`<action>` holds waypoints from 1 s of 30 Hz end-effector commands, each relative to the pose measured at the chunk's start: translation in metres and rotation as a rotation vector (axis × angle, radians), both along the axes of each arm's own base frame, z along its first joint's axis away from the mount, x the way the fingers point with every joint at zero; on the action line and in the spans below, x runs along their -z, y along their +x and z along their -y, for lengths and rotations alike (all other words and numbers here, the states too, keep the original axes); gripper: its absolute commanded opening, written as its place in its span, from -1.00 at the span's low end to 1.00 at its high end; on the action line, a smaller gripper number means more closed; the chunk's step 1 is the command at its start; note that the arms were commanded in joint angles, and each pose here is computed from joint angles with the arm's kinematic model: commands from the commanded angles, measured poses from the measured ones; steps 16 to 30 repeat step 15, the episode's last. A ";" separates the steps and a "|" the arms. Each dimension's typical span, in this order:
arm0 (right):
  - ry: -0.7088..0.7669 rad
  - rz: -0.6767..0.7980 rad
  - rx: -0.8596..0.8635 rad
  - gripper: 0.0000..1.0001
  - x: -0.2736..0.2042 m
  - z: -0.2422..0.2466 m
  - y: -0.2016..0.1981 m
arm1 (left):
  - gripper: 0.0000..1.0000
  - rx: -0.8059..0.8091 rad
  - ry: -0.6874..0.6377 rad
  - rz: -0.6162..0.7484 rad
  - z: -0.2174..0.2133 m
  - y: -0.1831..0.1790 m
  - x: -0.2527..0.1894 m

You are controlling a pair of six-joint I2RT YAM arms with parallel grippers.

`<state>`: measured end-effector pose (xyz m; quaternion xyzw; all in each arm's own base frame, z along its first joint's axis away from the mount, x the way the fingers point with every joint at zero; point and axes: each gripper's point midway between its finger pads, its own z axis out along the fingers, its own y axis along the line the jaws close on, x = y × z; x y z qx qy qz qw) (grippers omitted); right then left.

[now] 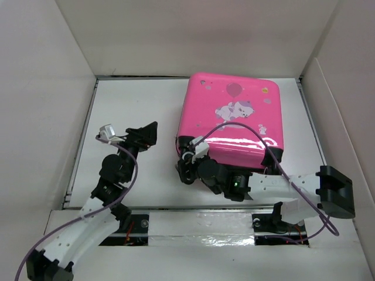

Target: Pack the luggage

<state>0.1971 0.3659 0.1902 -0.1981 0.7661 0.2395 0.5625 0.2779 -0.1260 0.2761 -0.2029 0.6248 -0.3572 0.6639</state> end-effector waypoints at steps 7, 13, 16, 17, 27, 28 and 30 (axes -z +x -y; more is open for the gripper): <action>0.132 0.084 -0.128 1.00 -0.113 0.021 -0.035 | 0.95 0.118 -0.043 0.050 -0.001 -0.045 -0.038; 0.261 0.190 0.125 1.00 -0.154 0.138 -0.023 | 0.96 0.177 0.012 0.087 0.007 -0.053 -0.060; 0.322 0.211 0.165 1.00 -0.165 0.170 -0.025 | 0.96 0.182 0.018 0.080 0.009 -0.051 -0.058; 0.322 0.211 0.165 1.00 -0.165 0.170 -0.025 | 0.96 0.182 0.018 0.080 0.009 -0.051 -0.058; 0.322 0.211 0.165 1.00 -0.165 0.170 -0.025 | 0.96 0.182 0.018 0.080 0.009 -0.051 -0.058; 0.322 0.211 0.165 1.00 -0.165 0.170 -0.025 | 0.96 0.182 0.018 0.080 0.009 -0.051 -0.058; 0.322 0.211 0.165 1.00 -0.165 0.170 -0.025 | 0.96 0.182 0.018 0.080 0.009 -0.051 -0.058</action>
